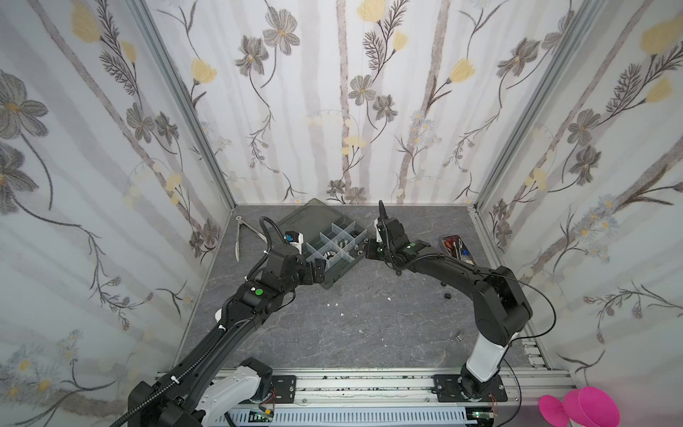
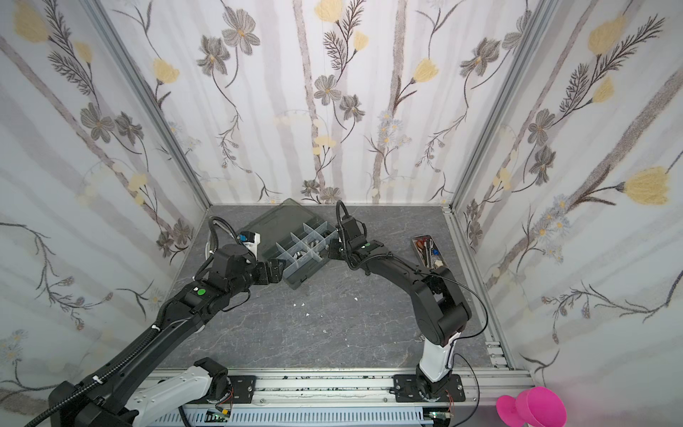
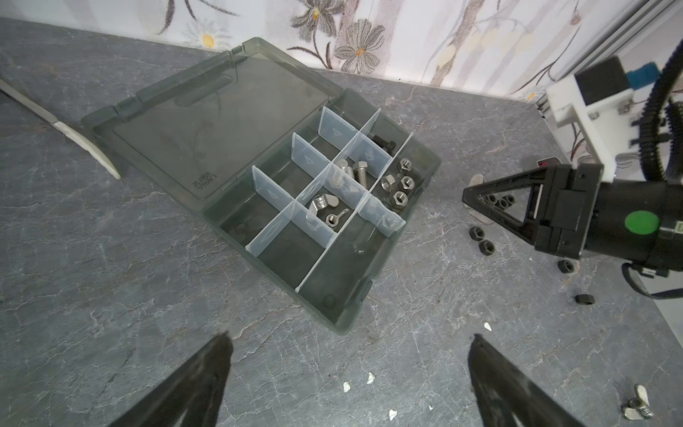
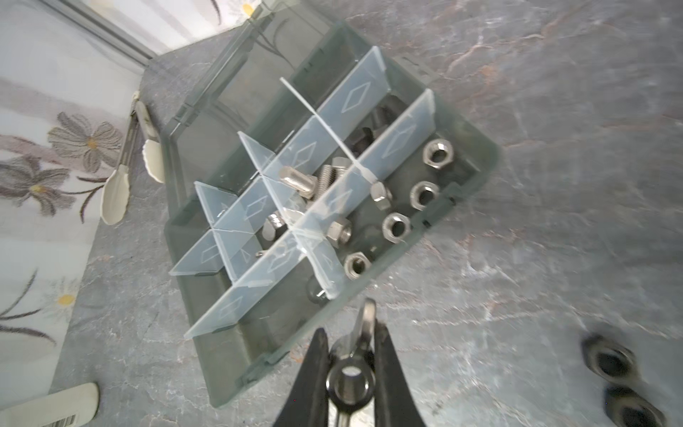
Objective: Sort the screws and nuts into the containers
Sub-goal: 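Carry the wing nut toward the organizer with the right gripper, then open the right gripper to drop the wing nut into a compartment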
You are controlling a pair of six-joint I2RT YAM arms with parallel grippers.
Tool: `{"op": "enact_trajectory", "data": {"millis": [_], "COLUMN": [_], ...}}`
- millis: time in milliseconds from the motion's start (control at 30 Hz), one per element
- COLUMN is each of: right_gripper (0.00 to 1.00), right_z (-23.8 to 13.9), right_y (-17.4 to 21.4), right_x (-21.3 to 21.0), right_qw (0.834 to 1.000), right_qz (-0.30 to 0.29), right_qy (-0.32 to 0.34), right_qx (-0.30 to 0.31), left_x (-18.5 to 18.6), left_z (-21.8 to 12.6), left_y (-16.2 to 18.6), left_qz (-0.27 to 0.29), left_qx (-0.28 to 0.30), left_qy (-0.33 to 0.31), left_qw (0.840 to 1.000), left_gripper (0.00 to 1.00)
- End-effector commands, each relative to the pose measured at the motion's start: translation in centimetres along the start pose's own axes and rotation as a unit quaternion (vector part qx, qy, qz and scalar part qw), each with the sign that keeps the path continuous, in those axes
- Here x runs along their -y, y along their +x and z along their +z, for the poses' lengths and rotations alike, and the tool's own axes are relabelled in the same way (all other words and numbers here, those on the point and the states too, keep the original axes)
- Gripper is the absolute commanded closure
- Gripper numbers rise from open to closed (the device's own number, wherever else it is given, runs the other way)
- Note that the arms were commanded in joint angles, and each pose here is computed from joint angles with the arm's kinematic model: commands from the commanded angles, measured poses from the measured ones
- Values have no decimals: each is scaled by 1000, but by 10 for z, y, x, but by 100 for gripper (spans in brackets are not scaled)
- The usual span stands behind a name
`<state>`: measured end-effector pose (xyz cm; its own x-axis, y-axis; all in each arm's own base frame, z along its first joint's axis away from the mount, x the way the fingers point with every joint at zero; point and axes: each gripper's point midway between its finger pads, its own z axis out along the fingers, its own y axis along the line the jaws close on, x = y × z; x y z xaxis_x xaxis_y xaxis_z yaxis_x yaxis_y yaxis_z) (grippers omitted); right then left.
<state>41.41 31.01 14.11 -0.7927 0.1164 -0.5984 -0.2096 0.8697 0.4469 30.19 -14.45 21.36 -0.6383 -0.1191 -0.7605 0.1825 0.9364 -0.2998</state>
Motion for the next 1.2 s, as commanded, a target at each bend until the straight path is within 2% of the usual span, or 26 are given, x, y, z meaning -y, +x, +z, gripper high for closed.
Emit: {"op": "enact_trajectory", "data": {"millis": [0,200,500,867,1033,1167], "right_gripper": [97,98,98,95,85,70], "right_z": [16,52,82,109,113,113], "right_y": [-7,-8,-9,-2,2,4], "right_x": [-22,-50,-84,-90,-90,-88], "right_qw": [999,996,991,989,989,990], "right_qz": [-20,-41,-64,-68,-65,-64], "right_qy": [-41,-79,-118,-129,-127,-122], "right_qx": [-2,-22,-27,-39,-41,-44], "left_x": [-8,-22,-32,-36,-36,-36], "left_z": [4,12,25,27,27,25], "left_y": [-3,-3,2,5,5,3], "left_qz": [-12,-31,-39,-40,-39,-38], "left_qx": [2,-3,-24,-27,-28,-24], "left_qy": [-16,-31,-42,-49,-48,-49], "left_qw": [1000,999,998,998,998,998], "left_gripper": [0,0,0,0,0,0]}}
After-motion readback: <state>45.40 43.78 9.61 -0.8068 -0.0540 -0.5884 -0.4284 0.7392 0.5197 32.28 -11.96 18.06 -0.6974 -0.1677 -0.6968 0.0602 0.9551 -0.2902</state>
